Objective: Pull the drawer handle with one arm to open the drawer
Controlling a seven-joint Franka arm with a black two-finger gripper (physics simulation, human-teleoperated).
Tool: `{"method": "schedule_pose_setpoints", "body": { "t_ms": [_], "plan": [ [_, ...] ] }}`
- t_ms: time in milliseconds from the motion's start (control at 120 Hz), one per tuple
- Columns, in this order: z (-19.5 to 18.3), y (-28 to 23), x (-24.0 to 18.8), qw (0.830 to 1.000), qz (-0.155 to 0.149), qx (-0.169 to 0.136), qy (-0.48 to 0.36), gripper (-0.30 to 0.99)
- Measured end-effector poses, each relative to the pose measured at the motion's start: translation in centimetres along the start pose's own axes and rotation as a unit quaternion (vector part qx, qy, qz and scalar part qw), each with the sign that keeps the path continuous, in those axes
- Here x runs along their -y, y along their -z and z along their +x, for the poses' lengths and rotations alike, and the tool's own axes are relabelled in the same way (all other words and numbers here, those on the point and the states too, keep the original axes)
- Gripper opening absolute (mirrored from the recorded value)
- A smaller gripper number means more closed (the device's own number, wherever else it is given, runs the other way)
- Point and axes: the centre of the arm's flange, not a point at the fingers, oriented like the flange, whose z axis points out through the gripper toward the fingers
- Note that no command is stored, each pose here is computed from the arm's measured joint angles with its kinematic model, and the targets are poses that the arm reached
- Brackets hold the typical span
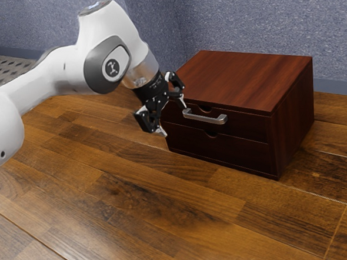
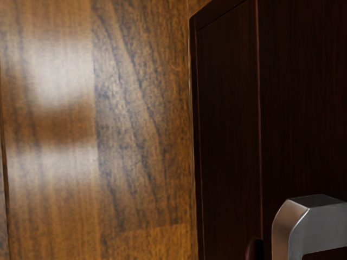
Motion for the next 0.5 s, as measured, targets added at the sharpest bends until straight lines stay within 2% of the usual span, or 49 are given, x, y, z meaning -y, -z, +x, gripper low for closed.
{"method": "schedule_pose_setpoints", "body": {
  "t_ms": [233, 500],
  "plan": [
    [-2.7, 0.4, -0.5, 1.000, -0.020, -0.001, -0.015, 0.69],
    [-2.3, 1.1, 1.0, 1.000, -0.026, -0.010, -0.009, 0.69]
  ]
}}
